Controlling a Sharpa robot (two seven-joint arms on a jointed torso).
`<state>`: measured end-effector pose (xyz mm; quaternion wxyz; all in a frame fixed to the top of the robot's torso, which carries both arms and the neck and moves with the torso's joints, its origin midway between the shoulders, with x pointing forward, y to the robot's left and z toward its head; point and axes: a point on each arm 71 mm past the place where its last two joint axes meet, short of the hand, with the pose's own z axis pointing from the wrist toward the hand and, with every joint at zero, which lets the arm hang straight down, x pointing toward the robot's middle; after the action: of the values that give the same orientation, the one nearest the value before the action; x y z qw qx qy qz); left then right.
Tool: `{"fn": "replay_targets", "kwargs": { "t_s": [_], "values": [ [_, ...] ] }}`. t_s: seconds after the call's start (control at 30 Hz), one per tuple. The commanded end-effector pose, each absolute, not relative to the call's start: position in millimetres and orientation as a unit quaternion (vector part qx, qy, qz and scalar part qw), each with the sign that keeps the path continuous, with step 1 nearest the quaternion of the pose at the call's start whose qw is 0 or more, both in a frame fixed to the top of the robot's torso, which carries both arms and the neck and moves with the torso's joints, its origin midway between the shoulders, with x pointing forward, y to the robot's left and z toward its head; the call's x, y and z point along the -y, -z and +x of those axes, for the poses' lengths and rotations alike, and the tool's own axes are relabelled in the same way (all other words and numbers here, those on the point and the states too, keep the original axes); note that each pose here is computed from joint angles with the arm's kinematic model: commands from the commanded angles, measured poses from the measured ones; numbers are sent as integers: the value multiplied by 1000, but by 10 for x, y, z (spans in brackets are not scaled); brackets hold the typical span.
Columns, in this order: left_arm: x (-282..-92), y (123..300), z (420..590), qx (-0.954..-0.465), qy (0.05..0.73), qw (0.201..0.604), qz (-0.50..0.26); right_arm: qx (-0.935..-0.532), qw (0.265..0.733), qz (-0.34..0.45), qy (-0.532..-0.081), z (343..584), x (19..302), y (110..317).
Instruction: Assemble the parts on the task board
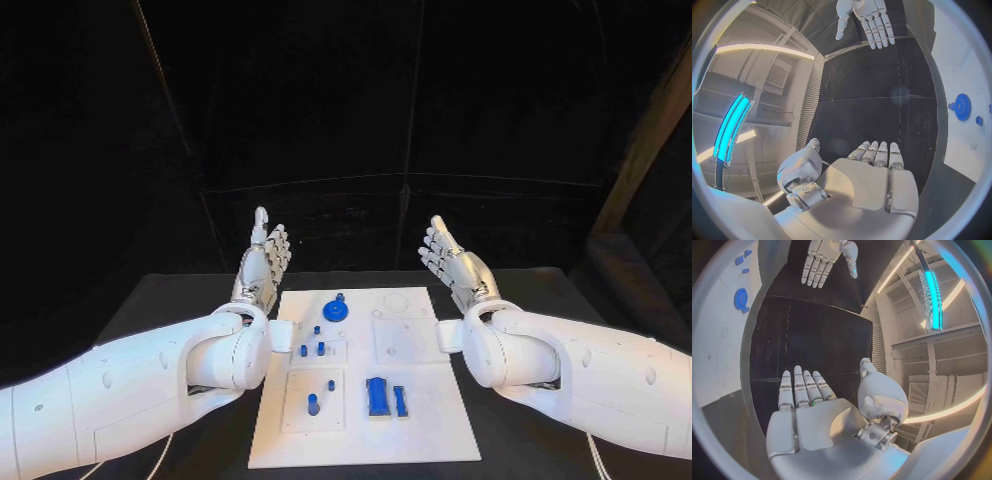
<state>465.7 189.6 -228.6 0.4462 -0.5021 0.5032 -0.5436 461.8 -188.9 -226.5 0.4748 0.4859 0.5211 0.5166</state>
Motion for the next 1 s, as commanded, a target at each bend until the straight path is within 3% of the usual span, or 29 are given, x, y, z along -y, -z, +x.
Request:
{"fn": "replay_targets", "kwargs": {
  "t_s": [0.03, 1.0],
  "values": [
    [-1926, 2245, 4623, -502, 507, 492, -498, -502, 493, 498, -507, 4618, 1924, 2242],
    [-1924, 2242, 4618, -502, 507, 493, -498, -502, 493, 498, -507, 4618, 1924, 2242]
  ]
}}
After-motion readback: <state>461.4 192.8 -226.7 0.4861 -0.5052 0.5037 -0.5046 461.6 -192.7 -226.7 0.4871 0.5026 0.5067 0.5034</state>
